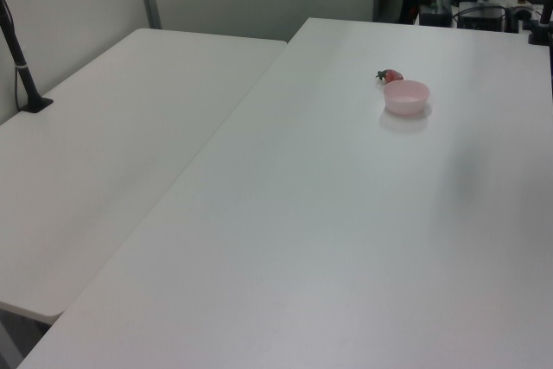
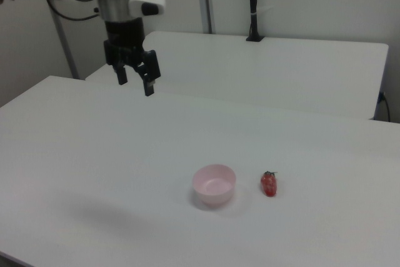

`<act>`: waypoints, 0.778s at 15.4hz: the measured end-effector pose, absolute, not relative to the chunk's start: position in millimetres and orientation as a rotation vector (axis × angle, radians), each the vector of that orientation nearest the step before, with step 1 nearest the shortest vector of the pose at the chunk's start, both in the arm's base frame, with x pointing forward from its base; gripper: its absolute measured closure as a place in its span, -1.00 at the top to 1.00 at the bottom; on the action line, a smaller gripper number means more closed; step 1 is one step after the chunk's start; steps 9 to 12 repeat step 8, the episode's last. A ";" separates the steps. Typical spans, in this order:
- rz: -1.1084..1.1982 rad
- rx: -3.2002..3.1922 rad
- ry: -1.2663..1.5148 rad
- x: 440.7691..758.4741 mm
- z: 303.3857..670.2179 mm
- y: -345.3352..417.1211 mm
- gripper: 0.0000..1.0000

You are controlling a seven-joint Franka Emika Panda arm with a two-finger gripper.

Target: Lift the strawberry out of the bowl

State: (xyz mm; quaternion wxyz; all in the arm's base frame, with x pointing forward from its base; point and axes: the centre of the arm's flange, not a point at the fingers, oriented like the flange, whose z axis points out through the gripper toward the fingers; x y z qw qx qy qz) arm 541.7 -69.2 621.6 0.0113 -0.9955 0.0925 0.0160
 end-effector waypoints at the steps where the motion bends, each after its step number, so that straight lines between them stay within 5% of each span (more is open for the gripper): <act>1: 0.042 -3.107 0.267 542.6 618.9 -61.7 1.00; 12: -0.079 -3.120 0.130 550.7 621.0 -67.2 1.00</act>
